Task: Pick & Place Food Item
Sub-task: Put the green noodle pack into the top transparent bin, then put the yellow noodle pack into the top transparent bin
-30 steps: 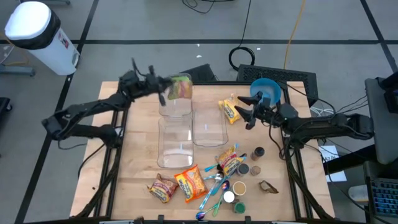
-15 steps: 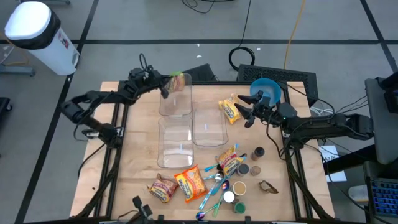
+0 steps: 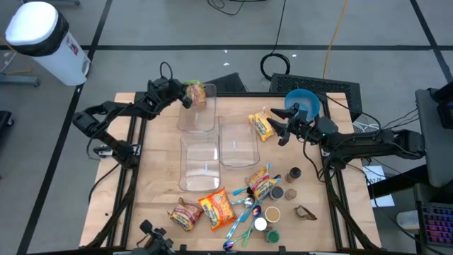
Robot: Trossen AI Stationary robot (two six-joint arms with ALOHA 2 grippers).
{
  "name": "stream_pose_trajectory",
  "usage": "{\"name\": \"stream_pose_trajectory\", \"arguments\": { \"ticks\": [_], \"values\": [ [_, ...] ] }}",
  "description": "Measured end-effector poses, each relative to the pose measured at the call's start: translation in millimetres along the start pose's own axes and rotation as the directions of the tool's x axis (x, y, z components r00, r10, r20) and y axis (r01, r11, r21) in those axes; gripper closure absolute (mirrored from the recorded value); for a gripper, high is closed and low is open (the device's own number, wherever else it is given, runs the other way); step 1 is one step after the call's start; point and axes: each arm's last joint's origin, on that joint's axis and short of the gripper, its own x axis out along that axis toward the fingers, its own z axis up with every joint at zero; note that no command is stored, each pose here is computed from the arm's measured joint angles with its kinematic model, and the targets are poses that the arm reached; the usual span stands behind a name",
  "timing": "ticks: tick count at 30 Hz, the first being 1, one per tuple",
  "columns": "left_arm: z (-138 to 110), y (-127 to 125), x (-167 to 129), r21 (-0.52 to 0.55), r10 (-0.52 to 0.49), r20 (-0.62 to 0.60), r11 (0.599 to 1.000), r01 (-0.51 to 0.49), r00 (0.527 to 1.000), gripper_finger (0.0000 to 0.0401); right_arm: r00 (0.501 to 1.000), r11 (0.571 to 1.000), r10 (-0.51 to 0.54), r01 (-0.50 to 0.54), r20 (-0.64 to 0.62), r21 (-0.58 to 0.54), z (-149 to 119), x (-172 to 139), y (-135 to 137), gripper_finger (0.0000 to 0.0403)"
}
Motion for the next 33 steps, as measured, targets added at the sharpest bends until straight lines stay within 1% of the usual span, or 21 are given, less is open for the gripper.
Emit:
{"name": "stream_pose_trajectory", "arguments": {
  "ticks": [4,7,10,15,17,19,22,24,26,28,30,33],
  "values": [
    [0.3,-1.8,-0.1,-0.016,0.03,-0.009,0.999,-0.03,1.0,0.0371,1.0,1.0,0.0,0.0,0.0,0.0,0.0,0.0,0.0,0.0192],
    [1.3,-5.5,-0.3,0.01,0.048,-0.012,0.999,-0.048,0.999,0.0346,1.0,1.0,0.0,0.0,0.0,0.0,0.0,0.0,0.0,0.0193],
    [2.3,-9.0,-0.7,0.019,0.076,-0.017,0.997,-0.076,0.997,0.0303,1.0,1.0,0.0,0.0,0.0,0.0,0.0,0.0,0.0,0.0193],
    [5.0,-13.8,-1.8,0.025,0.188,-0.028,0.982,-0.187,0.982,0.022,1.0,1.0,-0.007,0.006,-0.017,-0.009,-1.8,-0.1,-0.4,0.0193],
    [7.0,-15.6,-3.2,0.025,0.22,-0.028,0.975,-0.219,0.975,0.0189,0.997,0.998,-0.047,0.045,-0.054,-0.037,-5.7,-0.3,-1.9,0.0191],
    [12.6,-17.2,-6.8,0.014,0.227,-0.007,0.974,-0.227,0.974,0.0162,0.987,0.992,-0.121,0.115,-0.102,-0.058,-11.1,-0.9,-4.7,0.0189],
    [23.4,-20.1,-14.1,-0.014,0.209,0.037,0.978,-0.209,0.977,0.0127,0.963,0.977,-0.208,0.198,-0.171,-0.076,-18.8,-2.6,-8.1,0.0186],
    [31.0,-20.9,-20.9,-0.034,0.2,0.061,0.98,-0.198,0.978,0.0108,0.945,0.973,-0.228,0.214,-0.235,-0.082,-22.9,-2.1,-9.7,0.0183],
    [39.6,-20.2,-28.9,-0.064,0.195,0.093,0.98,-0.189,0.976,0.0092,0.916,0.968,-0.25,0.235,-0.313,-0.084,-23.6,1.3,-11.9,0.0177],
    [45.2,-19.8,-35.8,-0.097,0.176,0.108,0.981,-0.166,0.978,0.0078,0.873,0.959,-0.284,0.266,-0.397,-0.1,-22.8,4.5,-15.1,0.0172],
    [49.7,-19.8,-41.9,-0.131,0.14,0.123,0.984,-0.124,0.982,0.007,0.817,0.948,-0.316,0.294,-0.482,-0.123,-25.7,6.7,-18.9,0.0168],
    [54.4,-19.8,-47.6,-0.158,0.086,0.149,0.986,-0.062,0.985,0.0065,0.758,0.934,-0.352,0.324,-0.55,-0.151,-34.6,10.6,-25.4,0.0169]
  ]
}}
